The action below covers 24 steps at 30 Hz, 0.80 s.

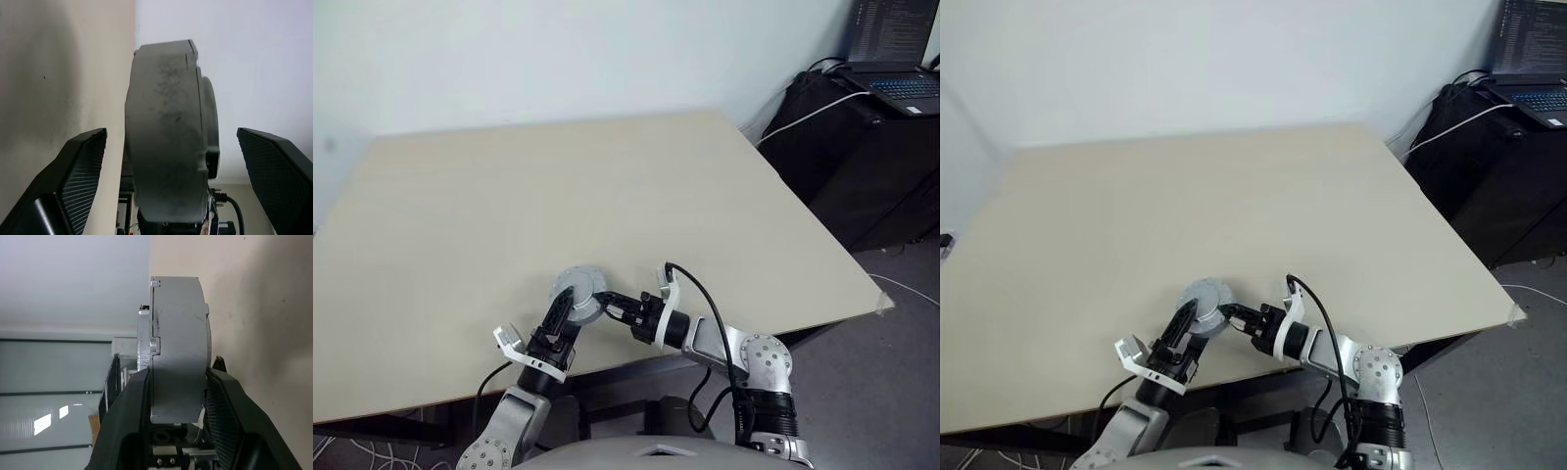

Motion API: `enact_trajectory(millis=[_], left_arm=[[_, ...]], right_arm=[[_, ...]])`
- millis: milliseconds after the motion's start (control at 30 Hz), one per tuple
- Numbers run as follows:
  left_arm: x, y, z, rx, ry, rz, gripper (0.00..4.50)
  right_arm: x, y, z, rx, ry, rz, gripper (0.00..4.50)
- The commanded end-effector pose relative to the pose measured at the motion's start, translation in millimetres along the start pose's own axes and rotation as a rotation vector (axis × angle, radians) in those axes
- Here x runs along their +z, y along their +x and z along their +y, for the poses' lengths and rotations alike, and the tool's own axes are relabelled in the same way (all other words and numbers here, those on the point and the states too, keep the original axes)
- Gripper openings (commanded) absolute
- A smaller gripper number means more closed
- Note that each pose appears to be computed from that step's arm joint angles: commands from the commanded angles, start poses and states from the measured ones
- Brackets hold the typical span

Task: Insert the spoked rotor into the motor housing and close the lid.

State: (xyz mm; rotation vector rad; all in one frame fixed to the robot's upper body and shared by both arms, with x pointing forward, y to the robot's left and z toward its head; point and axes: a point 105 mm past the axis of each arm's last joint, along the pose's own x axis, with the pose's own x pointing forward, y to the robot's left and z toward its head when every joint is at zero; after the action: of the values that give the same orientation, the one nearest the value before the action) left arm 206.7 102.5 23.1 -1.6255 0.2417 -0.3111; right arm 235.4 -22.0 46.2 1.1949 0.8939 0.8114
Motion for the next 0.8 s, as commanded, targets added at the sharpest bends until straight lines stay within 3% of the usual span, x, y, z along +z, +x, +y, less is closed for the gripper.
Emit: enact_trajectory(millis=[33, 67, 167, 367, 767, 800], left_arm=[[-10.0, 20.4, -27.6, -0.141, -0.050, -0.009, 4.50], [-10.3, 19.8, -27.9, -0.141, -0.051, -0.009, 4.50], [-10.9, 18.8, -27.5, -0.134, -0.055, -0.006, 3.92], [-15.6, 18.3, -27.0, -0.121, -0.066, 0.020, 2.09], [-15.3, 18.2, -27.0, -0.111, -0.060, 0.017, 2.09], [-14.2, 18.6, -27.4, -0.112, -0.055, 0.011, 2.09]], right_arm=[[0.1, 1.1, 17.7, 0.086, -0.014, 0.006, 1.30], [0.8, 0.9, 16.8, 0.083, -0.012, 0.003, 1.30], [1.4, 0.9, 16.1, 0.082, -0.009, 0.001, 1.30], [1.8, 1.3, 15.9, 0.079, -0.007, 0.000, 1.30], [12.6, 0.2, 8.0, 0.004, -0.121, -0.057, 1.30], [13.6, -0.2, 7.9, 0.007, -0.120, -0.062, 1.65]])
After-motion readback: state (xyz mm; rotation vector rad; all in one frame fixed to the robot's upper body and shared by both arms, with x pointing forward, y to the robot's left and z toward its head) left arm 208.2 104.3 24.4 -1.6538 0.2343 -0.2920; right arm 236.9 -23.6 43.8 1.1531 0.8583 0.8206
